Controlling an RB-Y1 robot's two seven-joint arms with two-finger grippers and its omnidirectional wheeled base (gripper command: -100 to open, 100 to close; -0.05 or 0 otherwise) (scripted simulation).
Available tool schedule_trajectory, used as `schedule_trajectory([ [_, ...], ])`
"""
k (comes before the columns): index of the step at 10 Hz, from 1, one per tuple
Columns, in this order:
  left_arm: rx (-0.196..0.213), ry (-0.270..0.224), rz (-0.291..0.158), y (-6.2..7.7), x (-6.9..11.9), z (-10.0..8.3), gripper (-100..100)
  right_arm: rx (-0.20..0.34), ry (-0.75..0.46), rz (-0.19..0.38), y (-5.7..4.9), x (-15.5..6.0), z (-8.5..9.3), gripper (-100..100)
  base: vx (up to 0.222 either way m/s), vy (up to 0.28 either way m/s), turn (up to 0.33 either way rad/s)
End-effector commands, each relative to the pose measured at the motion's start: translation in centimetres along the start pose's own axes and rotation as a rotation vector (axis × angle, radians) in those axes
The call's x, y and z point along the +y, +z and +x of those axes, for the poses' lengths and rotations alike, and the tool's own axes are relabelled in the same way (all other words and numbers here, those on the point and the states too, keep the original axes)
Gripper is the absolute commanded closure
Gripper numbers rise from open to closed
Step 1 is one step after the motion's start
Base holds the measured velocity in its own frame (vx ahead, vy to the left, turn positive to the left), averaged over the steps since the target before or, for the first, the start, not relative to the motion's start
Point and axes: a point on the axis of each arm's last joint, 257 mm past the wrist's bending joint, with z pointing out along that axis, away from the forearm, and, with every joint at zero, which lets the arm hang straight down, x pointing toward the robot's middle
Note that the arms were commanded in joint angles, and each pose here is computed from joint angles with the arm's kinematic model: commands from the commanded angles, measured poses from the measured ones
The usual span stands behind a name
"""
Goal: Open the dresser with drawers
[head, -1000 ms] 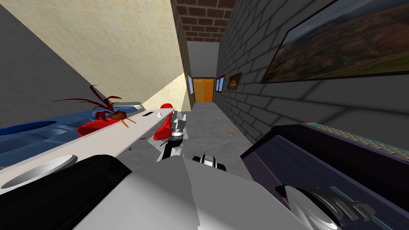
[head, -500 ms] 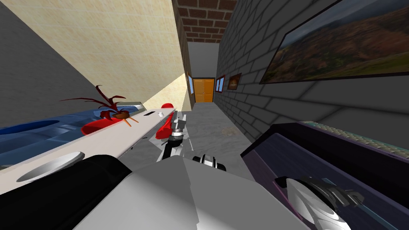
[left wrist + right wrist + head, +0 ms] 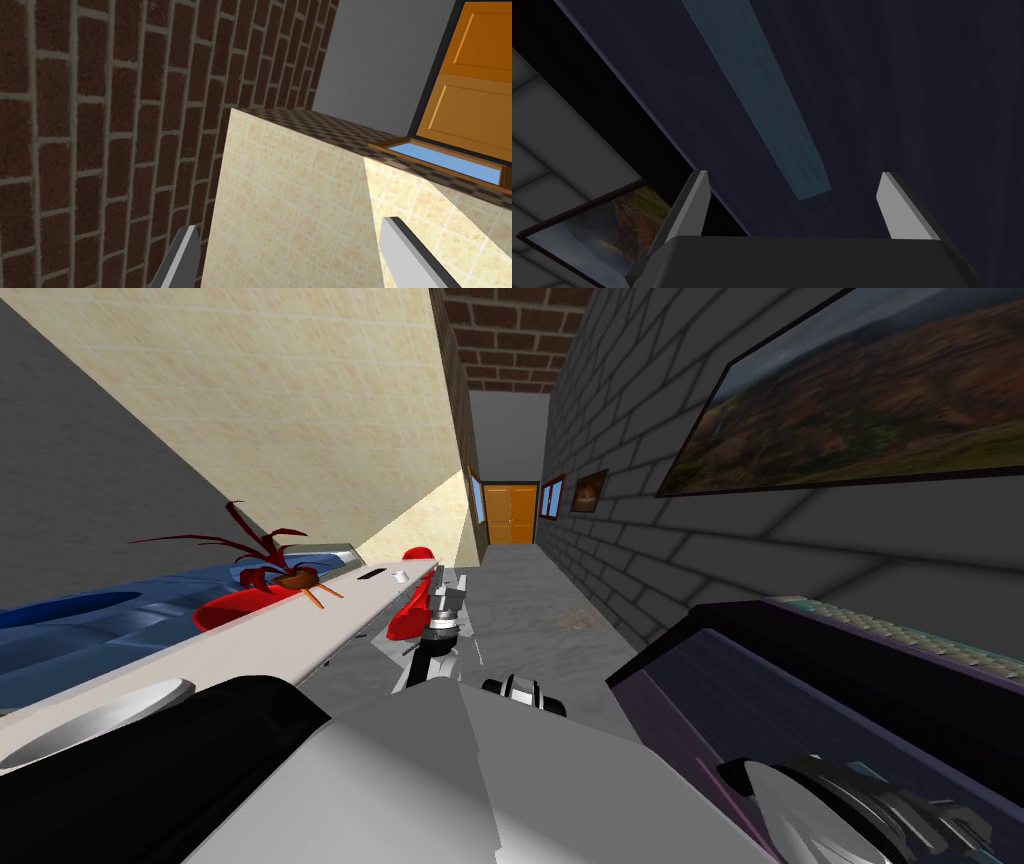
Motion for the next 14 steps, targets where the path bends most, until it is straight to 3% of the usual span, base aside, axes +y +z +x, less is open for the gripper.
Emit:
schedule_trajectory([
  [1,0.0,0.0,0.0,0.0,0.0,0.0,0,-0.003,0.03,0.0,0.4,-0.3,0.5,-100,0.031,0.019,0.001],
  [4,0.0,0.0,0.0,0.0,0.0,0.0,0,-0.01,-0.003,0.002,1.6,-1.7,3.2,-100,0.06,0.037,0.001],
  [6,0.0,0.0,0.0,0.0,0.0,0.0,0,-0.01,0.03,0.002,1.6,-1.7,3.3,-100,0.05,0.031,-0.001],
  [7,0.0,0.0,0.0,0.0,0.0,0.0,0,-0.009,0.003,0.001,2.1,-2.4,4.7,-100,0.055,0.033,0.005],
  [8,0.0,0.0,0.0,0.0,0.0,0.0,0,-0.009,0.029,0.001,2.1,-2.4,4.7,-100,0.055,0.033,-0.004],
  [11,0.0,0.0,0.0,0.0,0.0,0.0,0,-0.001,-0.002,-0.008,3.1,-3.9,7.7,-100,0.071,0.045,0.001],
  [13,0.0,0.0,0.0,0.0,0.0,0.0,0,-0.001,0.027,-0.008,3.1,-3.9,7.7,-100,0.05,0.022,-0.001],
  [14,0.0,0.0,0.0,0.0,0.0,0.0,0,0.007,0.006,-0.015,3.5,-4.7,9.3,-100,0.047,0.037,0.007],
])
